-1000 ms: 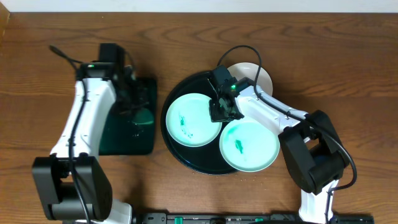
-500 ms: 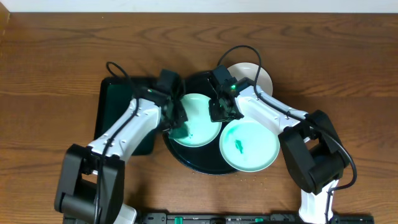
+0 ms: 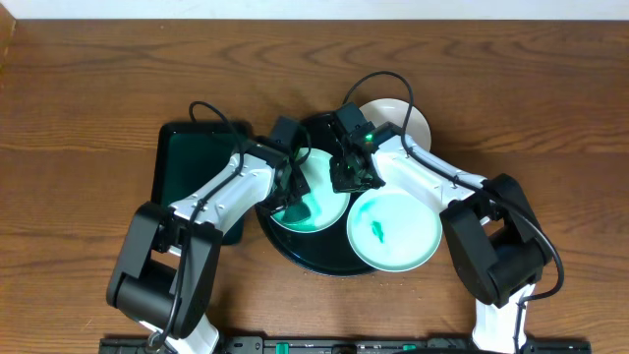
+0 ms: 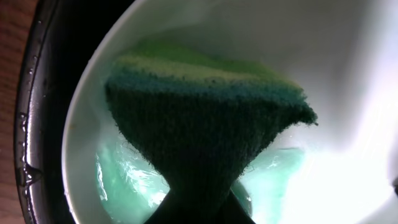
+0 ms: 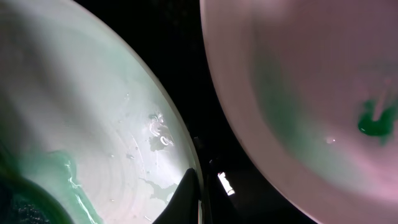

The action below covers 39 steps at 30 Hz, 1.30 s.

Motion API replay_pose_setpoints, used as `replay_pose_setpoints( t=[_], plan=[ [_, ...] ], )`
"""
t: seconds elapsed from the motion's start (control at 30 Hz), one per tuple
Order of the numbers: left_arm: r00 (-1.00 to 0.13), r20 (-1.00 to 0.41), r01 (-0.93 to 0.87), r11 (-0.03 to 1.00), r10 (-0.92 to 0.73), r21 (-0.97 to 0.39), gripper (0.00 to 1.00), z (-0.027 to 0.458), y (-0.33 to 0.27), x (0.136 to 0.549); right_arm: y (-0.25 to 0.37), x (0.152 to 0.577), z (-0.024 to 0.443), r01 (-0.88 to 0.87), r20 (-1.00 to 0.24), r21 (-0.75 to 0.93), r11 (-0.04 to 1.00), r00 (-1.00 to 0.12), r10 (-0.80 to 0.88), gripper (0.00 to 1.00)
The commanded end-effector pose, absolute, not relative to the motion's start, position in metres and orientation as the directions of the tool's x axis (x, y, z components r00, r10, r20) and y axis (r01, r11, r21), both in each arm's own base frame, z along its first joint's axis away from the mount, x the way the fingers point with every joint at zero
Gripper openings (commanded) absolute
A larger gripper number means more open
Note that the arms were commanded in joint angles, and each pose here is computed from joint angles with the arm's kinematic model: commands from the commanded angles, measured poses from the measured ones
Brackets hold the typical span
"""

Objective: Clean dirty plates on tray and stack at the side
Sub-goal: 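Scrub the left plate with the sponge while right gripper holds plate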

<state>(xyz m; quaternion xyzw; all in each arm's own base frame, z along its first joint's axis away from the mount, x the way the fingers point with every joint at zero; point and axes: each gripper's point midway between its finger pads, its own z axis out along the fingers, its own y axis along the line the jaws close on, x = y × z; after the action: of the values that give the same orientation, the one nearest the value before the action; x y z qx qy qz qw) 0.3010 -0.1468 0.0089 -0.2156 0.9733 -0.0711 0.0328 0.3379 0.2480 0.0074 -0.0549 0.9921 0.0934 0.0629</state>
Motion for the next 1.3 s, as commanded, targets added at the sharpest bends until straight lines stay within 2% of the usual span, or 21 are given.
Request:
replay_pose_setpoints(
  t=[0.0, 0.1, 0.2, 0.3, 0.37, 0.5, 0.6, 0.73, 0.93, 1.03, 1.17, 1.27],
  plan=[
    [-0.91, 0.046, -0.415, 0.904, -0.412, -0.102, 0.07, -0.013, -0.145, 0.284, 0.252, 0.325, -0.001, -0.134, -0.077, 0.217, 0.967, -0.99, -0.12, 0.01],
    [-0.97, 0.075, -0.242, 0.934, -0.23, -0.263, 0.07, -0.007, -0.174, 0.287, 0.251, 0.325, -0.002, -0.133, -0.075, 0.227, 0.965, -0.99, -0.119, 0.01],
    [-0.998, 0.042, -0.068, 0.914, -0.055, -0.4, 0.07, 0.001, -0.198, 0.289, 0.251, 0.324, -0.004, -0.133, -0.074, 0.23, 0.964, -0.99, -0.119, 0.01],
    [-0.998, -0.017, -0.047, 0.938, -0.056, -0.343, 0.07, -0.003, -0.188, 0.3, 0.251, 0.324, -0.004, -0.133, -0.075, 0.23, 0.964, -0.99, -0.118, 0.01],
    [-0.98, -0.088, -0.157, 0.969, -0.176, -0.189, 0.07, -0.009, -0.156, 0.315, 0.251, 0.324, -0.004, -0.133, -0.076, 0.23, 0.964, -0.99, -0.118, 0.01],
    [-0.928, -0.116, -0.351, 0.935, -0.353, -0.044, 0.07, -0.006, -0.123, 0.316, 0.251, 0.324, -0.004, -0.133, -0.076, 0.23, 0.964, -0.99, -0.118, 0.01],
    [-0.937, -0.031, -0.345, 0.937, -0.347, -0.05, 0.07, -0.006, -0.129, 0.299, 0.251, 0.324, -0.004, -0.133, -0.076, 0.23, 0.964, -0.99, -0.118, 0.01],
    [-0.976, 0.075, -0.216, 0.958, -0.205, -0.188, 0.07, -0.003, -0.159, 0.284, 0.251, 0.324, -0.004, -0.133, -0.077, 0.231, 0.964, -0.99, -0.118, 0.01],
    [-0.994, -0.005, -0.108, 0.967, -0.112, -0.231, 0.07, -0.002, -0.168, 0.299, 0.251, 0.324, -0.004, -0.133, -0.076, 0.23, 0.964, -0.99, -0.118, 0.01],
    [-0.986, -0.102, -0.108, 0.976, -0.128, -0.187, 0.07, -0.002, -0.16, 0.32, 0.251, 0.324, -0.004, -0.133, -0.076, 0.23, 0.964, -0.99, -0.118, 0.01],
    [-0.945, -0.225, -0.238, 0.971, -0.236, -0.02, 0.07, -0.001, -0.124, 0.337, 0.251, 0.324, -0.004, -0.133, -0.076, 0.23, 0.964, -0.99, -0.118, 0.01],
    [-0.93, -0.232, -0.301, 0.953, -0.286, 0.028, 0.07, -0.001, -0.113, 0.333, 0.251, 0.324, -0.004, -0.133, -0.076, 0.23, 0.964, -0.99, -0.118, 0.01]
  ],
)
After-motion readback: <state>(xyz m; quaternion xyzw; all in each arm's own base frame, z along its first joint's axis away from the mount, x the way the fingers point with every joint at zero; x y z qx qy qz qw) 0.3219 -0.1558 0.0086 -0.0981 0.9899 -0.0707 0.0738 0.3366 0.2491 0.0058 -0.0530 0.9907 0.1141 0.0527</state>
